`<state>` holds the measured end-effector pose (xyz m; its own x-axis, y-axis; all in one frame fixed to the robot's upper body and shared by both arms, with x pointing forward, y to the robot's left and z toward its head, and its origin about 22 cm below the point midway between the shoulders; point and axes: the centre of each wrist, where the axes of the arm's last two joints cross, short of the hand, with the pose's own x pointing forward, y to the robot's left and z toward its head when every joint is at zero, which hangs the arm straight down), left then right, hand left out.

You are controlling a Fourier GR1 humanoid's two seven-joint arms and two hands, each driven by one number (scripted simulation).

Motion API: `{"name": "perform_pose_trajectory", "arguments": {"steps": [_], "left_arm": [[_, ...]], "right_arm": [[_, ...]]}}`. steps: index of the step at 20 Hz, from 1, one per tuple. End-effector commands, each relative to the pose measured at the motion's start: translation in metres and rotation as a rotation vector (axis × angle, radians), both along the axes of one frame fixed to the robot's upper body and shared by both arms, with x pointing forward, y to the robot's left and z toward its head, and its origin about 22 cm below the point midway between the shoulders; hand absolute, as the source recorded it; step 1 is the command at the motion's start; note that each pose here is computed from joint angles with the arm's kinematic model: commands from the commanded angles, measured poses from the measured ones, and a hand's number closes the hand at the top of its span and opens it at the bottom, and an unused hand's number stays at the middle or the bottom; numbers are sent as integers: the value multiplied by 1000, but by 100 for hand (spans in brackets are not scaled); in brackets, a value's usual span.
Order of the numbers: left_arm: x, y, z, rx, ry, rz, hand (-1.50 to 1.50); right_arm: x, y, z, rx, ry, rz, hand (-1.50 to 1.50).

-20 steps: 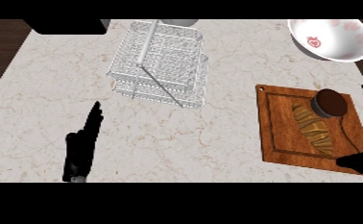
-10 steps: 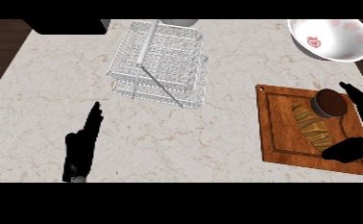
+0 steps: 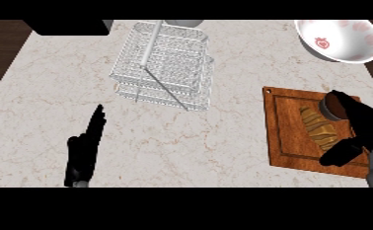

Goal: Pick the croissant from the cutting board and place it in the tiered basket

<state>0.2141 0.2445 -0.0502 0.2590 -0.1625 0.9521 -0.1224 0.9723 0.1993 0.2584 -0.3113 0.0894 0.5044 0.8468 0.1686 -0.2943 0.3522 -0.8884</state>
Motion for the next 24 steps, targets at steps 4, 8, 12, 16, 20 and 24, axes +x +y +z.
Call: {"name": "perform_pose_trajectory", "arguments": {"steps": [4, 8, 12, 16, 20, 24], "left_arm": [[-7, -7, -10, -10, 15, 17, 0], [-2, -20, -12, -22, 20, 11, 0], [5, -8, 0, -6, 16, 15, 0], [-17, -4, 16, -9, -10, 0, 0], [4, 4, -9, 1, 17, 16, 0], [5, 13, -14, -12, 14, 4, 0]], "right_arm": [[14, 3, -13, -7, 80, -16, -150], [12, -8, -9, -10, 103, -17, -150], [26, -16, -13, -1, 120, -13, -150], [40, -8, -8, -13, 176, -18, -150], [36, -6, -34, 21, 189, -38, -150], [8, -8, -35, 45, 204, -39, -150]]}}
